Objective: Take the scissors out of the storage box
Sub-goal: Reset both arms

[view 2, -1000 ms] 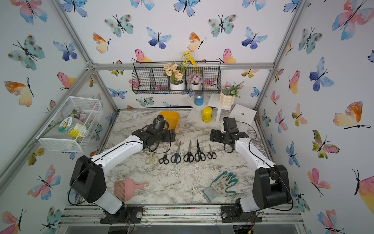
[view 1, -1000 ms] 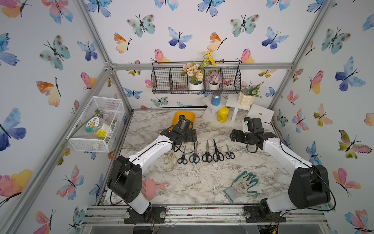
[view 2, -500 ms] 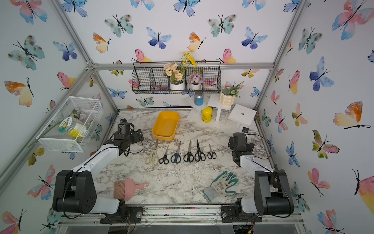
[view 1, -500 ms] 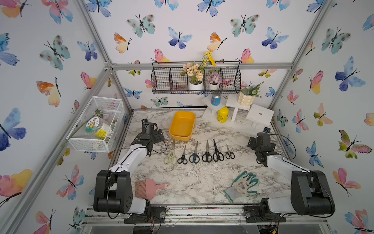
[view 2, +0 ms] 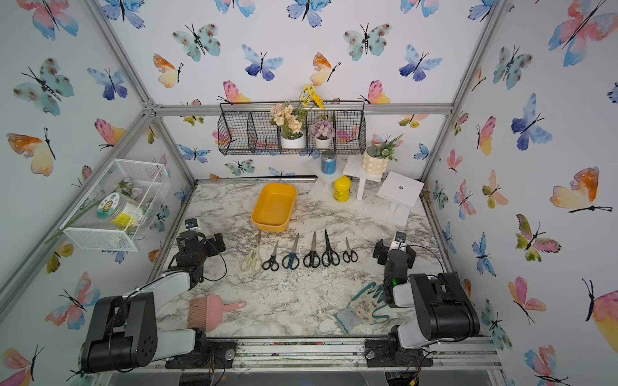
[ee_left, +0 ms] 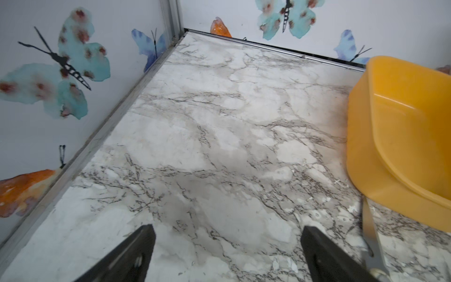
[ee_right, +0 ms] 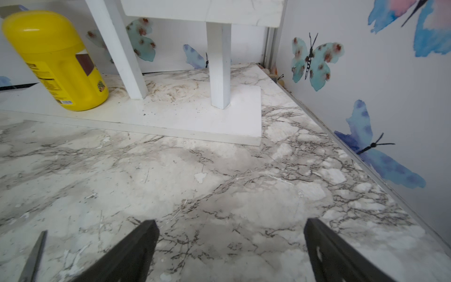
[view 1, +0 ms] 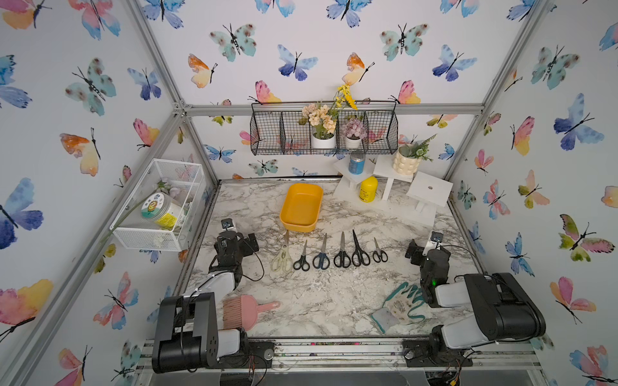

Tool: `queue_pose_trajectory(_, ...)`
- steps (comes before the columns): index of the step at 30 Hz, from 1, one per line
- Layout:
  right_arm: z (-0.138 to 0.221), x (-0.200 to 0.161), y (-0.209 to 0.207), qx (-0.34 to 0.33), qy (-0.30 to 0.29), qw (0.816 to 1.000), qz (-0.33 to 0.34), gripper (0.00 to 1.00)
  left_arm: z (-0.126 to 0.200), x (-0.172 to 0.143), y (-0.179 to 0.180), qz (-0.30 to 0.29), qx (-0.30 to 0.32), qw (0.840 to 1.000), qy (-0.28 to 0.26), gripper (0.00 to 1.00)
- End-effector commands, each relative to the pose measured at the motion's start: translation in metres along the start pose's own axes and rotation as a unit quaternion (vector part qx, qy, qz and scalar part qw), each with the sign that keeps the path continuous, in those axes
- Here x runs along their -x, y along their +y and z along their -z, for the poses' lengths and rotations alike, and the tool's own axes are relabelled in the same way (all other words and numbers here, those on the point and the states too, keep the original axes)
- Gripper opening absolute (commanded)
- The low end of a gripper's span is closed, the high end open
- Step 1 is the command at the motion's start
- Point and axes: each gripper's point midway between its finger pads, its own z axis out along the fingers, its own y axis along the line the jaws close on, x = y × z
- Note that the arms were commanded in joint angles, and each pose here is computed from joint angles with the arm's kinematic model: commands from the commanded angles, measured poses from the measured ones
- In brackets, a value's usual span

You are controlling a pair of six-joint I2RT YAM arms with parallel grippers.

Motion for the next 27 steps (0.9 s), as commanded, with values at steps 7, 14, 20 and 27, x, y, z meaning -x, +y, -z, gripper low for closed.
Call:
queue_pose_trajectory(7,-0.003,0.027,0.010,0.032,-0.051,0.998,-0.001,0.99,0.014,0.010,-0.030,-0.044,-0.077,0.990,-0.110,0.99)
queue_pose_trajectory(14,-0.013,0.022,0.014,0.032,-0.025,0.999,0.008,0.99,0.017,0.001,-0.038,-0.065,-0.082,0.987,-0.125,0.98)
queue_pose_trajectory(20,-0.013,0.023,0.013,0.031,-0.026,0.999,0.008,0.99,0.016,0.001,-0.038,-0.066,-0.080,0.987,-0.124,0.99)
queue_pose_trajectory(27,-0.013,0.023,0.013,0.031,-0.026,0.999,0.007,0.99,0.017,0.001,-0.038,-0.065,-0.081,0.987,-0.125,0.99)
